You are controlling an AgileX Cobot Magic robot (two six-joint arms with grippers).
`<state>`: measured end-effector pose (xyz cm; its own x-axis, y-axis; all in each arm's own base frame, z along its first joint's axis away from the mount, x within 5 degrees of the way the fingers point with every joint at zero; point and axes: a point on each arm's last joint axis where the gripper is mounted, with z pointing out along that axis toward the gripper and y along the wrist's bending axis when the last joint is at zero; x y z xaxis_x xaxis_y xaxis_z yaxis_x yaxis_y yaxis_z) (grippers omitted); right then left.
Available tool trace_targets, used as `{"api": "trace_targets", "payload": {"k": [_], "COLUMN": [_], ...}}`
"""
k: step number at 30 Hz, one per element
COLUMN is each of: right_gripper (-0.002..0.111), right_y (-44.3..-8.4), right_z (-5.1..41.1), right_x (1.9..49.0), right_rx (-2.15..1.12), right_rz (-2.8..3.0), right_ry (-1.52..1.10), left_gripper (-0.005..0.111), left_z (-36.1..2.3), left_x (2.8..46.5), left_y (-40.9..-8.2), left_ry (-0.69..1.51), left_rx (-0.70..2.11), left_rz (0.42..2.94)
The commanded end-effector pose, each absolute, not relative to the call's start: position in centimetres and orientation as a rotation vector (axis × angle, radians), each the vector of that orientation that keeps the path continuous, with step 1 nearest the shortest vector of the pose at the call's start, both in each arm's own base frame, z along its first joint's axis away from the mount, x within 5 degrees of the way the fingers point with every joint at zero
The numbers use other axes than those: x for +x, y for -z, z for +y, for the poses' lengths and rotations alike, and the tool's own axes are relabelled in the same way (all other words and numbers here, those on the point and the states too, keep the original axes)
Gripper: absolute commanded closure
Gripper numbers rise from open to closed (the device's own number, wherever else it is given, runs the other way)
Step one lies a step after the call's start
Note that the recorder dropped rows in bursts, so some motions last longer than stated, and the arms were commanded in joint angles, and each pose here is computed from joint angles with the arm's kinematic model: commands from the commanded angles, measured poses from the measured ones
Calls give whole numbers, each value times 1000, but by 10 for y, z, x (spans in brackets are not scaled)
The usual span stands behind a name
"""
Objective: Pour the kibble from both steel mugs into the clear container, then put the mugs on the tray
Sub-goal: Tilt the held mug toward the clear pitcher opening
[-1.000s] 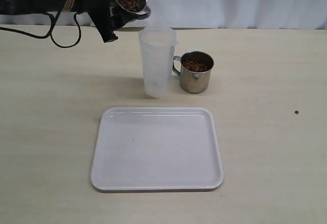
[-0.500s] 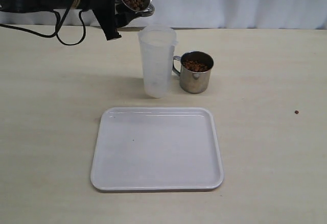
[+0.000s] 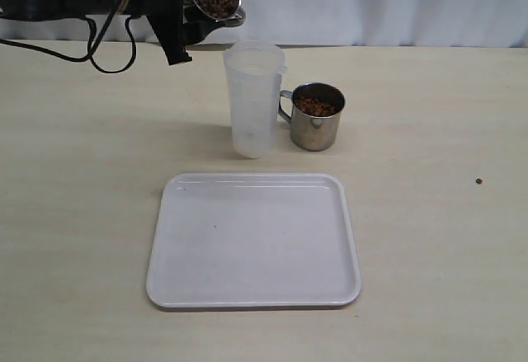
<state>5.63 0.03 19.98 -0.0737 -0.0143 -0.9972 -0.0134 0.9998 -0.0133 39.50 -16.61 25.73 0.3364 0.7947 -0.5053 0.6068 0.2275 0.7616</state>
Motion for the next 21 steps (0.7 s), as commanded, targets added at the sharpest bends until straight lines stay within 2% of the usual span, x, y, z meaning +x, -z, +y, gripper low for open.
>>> {"api": "trace_targets", "payload": {"k": [1, 21], "right_gripper": [103, 103], "right_y": [-199, -199], "right_z": [0, 0], "right_x": [56, 56], "right_rx": [-24, -24], "right_rz": [1642, 1642], "right_ry": [-1, -1], "left_gripper": [107, 107], "left_z": [-167, -184], "left_x": [395, 392], "left_y": [-267, -271], "left_ry": [-214, -370], "left_rx": [1440, 1495], "left_rz": [1339, 1306]}}
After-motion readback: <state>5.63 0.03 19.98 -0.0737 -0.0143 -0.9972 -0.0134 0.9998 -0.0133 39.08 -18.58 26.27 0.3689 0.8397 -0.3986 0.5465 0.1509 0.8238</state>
